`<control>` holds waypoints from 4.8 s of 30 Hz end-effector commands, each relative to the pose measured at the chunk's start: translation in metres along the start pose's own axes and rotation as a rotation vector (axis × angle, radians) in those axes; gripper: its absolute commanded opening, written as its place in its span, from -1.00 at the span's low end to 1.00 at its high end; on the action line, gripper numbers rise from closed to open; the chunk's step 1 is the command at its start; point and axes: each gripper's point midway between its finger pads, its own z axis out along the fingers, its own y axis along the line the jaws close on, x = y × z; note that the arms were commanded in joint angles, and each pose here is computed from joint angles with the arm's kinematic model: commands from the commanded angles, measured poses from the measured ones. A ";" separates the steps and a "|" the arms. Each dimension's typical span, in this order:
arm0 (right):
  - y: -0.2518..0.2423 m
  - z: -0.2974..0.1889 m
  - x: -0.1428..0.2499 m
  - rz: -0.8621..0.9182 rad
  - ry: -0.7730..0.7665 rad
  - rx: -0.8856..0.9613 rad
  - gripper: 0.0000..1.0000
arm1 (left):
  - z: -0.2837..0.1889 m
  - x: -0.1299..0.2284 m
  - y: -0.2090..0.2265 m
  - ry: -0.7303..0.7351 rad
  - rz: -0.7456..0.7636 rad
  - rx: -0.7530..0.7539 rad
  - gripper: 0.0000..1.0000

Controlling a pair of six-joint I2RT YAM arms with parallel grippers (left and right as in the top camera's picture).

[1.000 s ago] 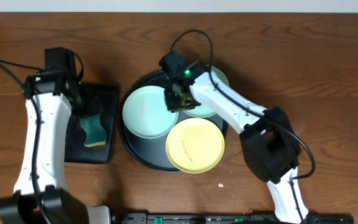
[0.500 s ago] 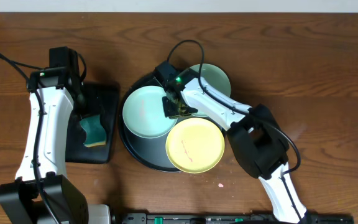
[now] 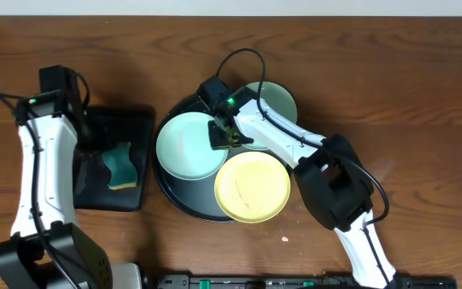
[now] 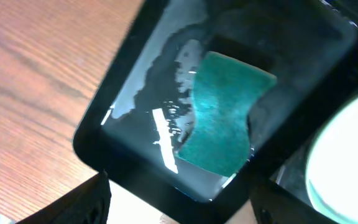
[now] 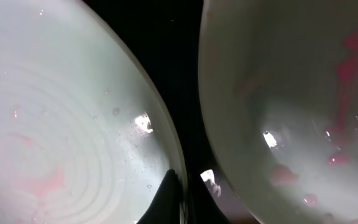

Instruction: Clean dirty plates on tray and stack at the side

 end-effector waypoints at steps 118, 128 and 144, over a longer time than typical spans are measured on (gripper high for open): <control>-0.003 0.009 0.008 -0.065 0.053 -0.016 -0.98 | 0.054 -0.005 -0.208 -0.091 0.300 0.232 -0.85; 0.001 0.008 0.009 -0.111 0.060 -0.039 -0.98 | -0.023 -0.008 -0.143 -0.131 0.202 0.105 -0.85; 0.007 -0.085 -0.027 -0.333 -0.183 0.013 -0.98 | -0.035 -0.019 -0.045 -0.082 -0.041 0.043 -0.84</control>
